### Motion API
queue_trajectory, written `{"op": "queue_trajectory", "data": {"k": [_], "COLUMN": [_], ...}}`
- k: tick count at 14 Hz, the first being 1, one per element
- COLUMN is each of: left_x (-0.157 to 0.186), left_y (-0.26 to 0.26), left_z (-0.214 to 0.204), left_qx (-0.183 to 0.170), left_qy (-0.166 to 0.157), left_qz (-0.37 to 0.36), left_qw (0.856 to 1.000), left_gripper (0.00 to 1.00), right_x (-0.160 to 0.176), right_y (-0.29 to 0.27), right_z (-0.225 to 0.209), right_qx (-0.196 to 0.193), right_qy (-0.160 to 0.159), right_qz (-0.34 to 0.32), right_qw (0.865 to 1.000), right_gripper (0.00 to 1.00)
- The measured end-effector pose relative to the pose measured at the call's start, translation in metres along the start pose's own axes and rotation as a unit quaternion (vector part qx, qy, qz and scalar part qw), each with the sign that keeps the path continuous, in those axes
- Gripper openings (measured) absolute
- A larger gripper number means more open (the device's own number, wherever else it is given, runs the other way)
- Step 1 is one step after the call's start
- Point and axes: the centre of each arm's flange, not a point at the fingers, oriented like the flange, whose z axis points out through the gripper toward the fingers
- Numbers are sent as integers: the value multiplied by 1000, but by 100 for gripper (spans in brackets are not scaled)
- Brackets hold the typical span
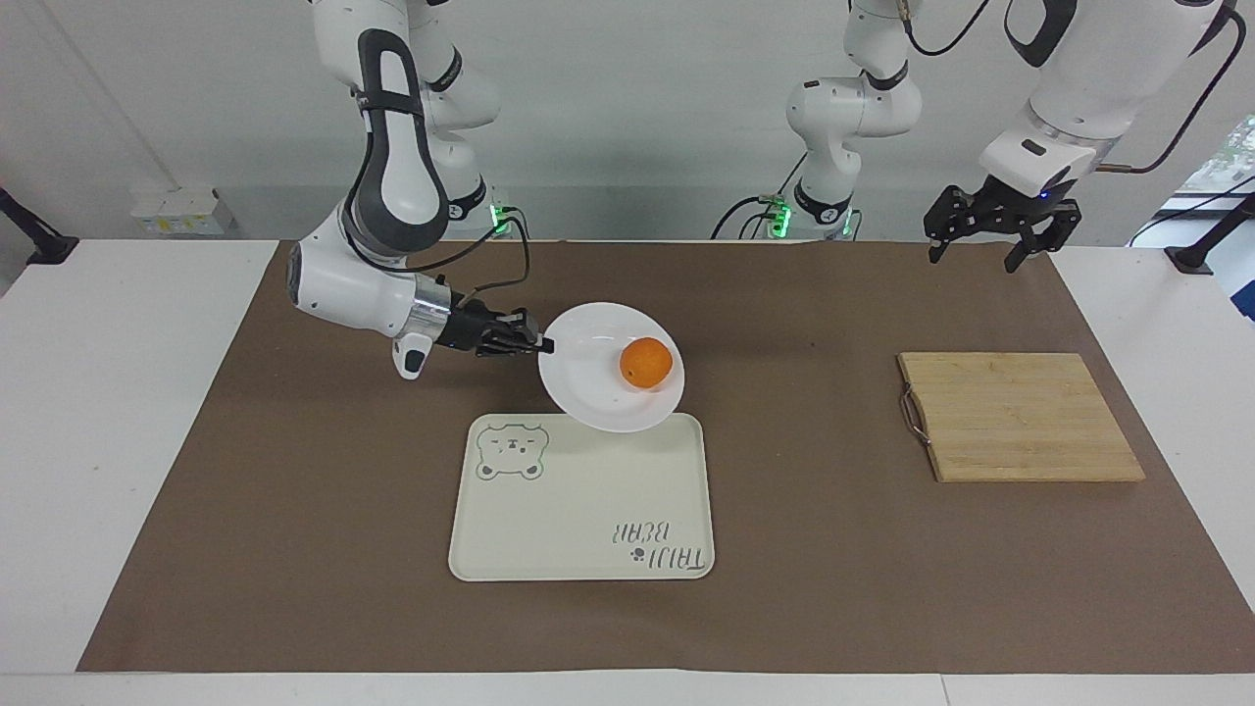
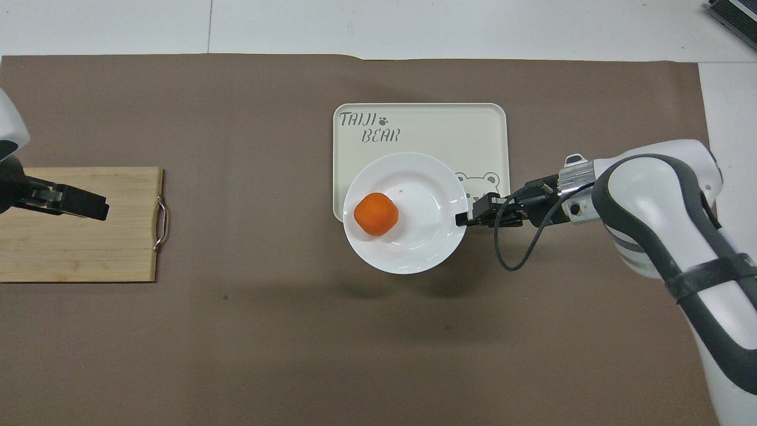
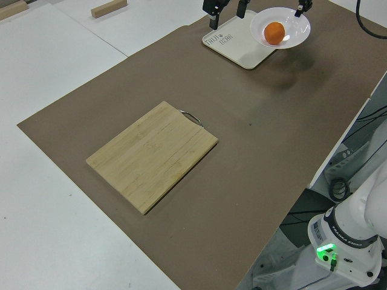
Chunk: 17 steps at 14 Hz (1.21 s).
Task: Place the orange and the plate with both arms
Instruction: 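Slide the plate with the right gripper onto the bear tray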
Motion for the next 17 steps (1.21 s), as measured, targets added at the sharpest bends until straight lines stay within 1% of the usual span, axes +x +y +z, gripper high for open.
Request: {"op": "queue_trajectory", "data": {"k": [2, 6, 8, 10, 13, 17], "left_x": [0, 0, 0, 0, 0, 0], "left_y": [0, 0, 0, 0, 0, 0], "left_z": [0, 0, 0, 0, 0, 0], "left_qx": [0, 0, 0, 0, 0, 0], "left_qy": [0, 0, 0, 0, 0, 0], "left_qz": [0, 0, 0, 0, 0, 0], "left_qw": [1000, 1000, 1000, 1000, 1000, 1000], "left_gripper": [100, 100, 100, 100, 100, 100], "right_x": [19, 60, 74, 80, 84, 88], "right_y": [2, 28, 33, 38, 47, 68], "right_z": [-2, 0, 2, 6, 16, 23], "right_qx": [16, 45, 44, 43, 36, 32], "right_qy": [11, 30, 36, 36, 37, 34], "right_qz": [6, 33, 33, 32, 6, -7], "right_qw": [1000, 998, 998, 998, 999, 999], "right_gripper": [5, 5, 5, 5, 5, 5]}}
